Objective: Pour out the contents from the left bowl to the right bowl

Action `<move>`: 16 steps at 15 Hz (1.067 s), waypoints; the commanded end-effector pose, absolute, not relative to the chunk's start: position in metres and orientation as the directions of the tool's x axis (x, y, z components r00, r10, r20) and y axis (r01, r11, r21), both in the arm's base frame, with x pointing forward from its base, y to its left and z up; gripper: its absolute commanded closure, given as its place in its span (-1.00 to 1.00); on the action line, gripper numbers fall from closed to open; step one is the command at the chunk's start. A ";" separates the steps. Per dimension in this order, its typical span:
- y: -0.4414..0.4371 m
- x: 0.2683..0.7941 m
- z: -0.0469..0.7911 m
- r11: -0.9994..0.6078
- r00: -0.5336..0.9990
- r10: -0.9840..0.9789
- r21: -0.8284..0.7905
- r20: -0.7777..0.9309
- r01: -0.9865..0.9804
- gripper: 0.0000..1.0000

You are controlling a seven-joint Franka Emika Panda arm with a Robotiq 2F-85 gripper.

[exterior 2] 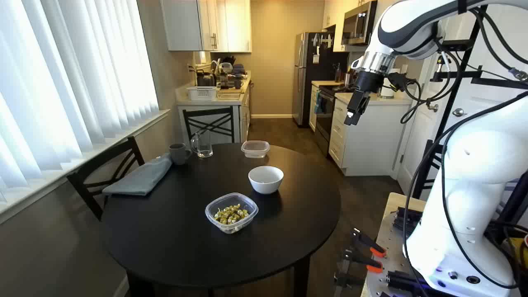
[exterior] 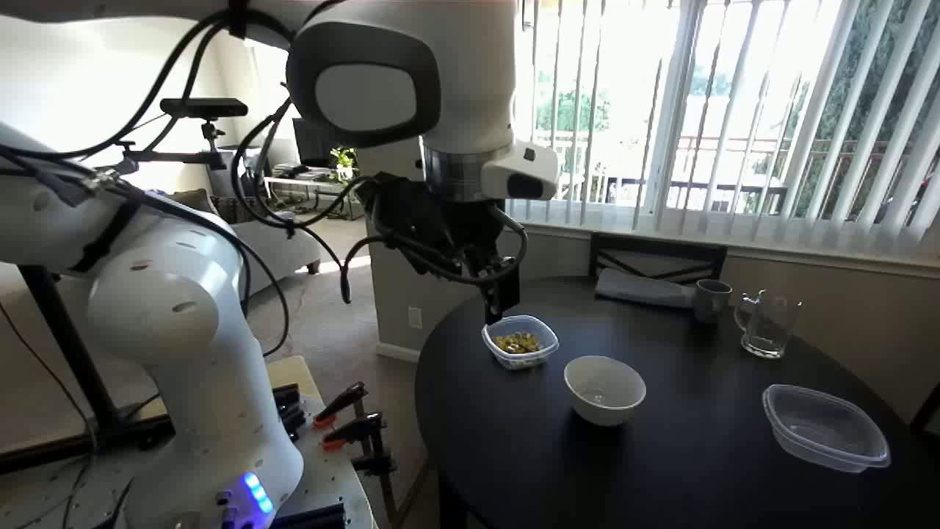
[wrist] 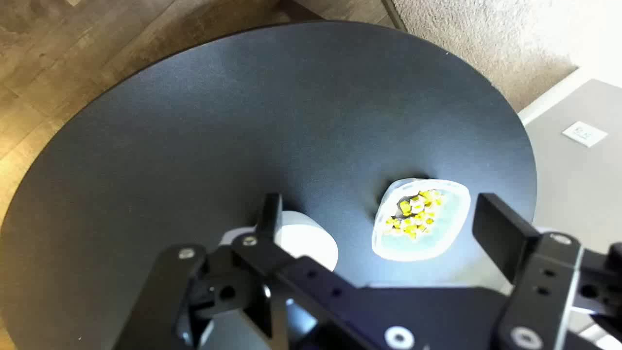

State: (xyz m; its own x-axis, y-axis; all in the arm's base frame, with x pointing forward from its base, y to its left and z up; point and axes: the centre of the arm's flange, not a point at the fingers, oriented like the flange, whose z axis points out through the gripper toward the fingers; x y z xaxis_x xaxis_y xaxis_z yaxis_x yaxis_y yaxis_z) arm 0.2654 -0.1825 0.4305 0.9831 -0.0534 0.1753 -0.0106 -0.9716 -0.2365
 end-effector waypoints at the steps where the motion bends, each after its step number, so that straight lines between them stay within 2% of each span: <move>1: -0.182 0.265 0.431 -0.972 0.983 -0.053 -0.236 0.175 -0.011 -1.00; 4: -0.182 0.265 0.431 -0.972 0.983 -0.053 -0.237 0.175 -0.011 -1.00; 7: -0.146 0.290 0.436 -0.979 0.975 -0.025 -0.202 0.222 0.021 -1.00; 13: 0.007 0.366 0.460 -0.994 0.912 -0.038 -0.110 0.409 0.008 -1.00; 16: 0.062 0.403 0.433 -0.992 0.892 -0.107 -0.102 0.440 -0.069 -1.00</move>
